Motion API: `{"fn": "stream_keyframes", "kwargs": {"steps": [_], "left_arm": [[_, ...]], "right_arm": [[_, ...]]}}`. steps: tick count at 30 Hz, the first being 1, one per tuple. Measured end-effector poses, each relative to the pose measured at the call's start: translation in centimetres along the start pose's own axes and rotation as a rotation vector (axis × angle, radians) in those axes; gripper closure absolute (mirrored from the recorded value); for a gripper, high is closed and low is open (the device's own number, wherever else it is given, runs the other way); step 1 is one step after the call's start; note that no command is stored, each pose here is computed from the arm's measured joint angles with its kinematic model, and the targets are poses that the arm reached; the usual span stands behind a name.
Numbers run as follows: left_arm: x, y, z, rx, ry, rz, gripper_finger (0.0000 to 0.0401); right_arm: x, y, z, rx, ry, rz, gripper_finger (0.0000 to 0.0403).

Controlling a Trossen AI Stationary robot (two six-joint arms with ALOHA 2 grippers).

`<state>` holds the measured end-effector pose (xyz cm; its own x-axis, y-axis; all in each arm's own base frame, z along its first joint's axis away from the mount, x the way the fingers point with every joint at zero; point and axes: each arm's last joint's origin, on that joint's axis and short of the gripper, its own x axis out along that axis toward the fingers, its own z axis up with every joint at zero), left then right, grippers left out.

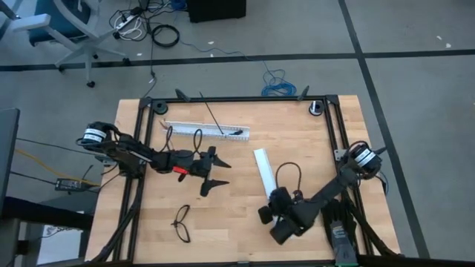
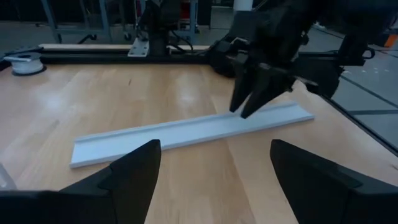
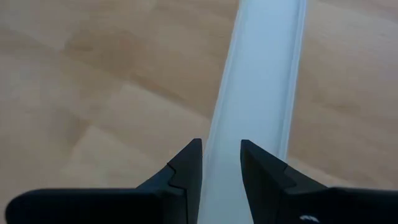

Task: Ziptie cables
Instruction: Close the white cable duct lid

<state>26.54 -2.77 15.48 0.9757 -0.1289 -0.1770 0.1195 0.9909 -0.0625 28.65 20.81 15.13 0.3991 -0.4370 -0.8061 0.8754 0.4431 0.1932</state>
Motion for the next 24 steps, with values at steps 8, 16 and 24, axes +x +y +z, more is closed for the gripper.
{"fn": "stream_keyframes", "kwargs": {"steps": [8, 16, 24], "left_arm": [[0.0, 0.0, 0.0, -0.002, 0.001, -0.015, 0.0087], [0.0, 0.0, -0.1, -0.004, 0.006, -0.016, 0.0087], [0.0, 0.0, -0.1, 0.008, 0.013, -0.017, 0.0087]], "right_arm": [[2.3, 1.3, 3.0, -0.013, 0.051, 0.001, 0.0305], [3.8, 1.0, 4.3, -0.020, 0.113, -0.073, 0.0305], [6.5, 1.2, 4.0, -0.064, 0.180, -0.112, 0.0313]]}}
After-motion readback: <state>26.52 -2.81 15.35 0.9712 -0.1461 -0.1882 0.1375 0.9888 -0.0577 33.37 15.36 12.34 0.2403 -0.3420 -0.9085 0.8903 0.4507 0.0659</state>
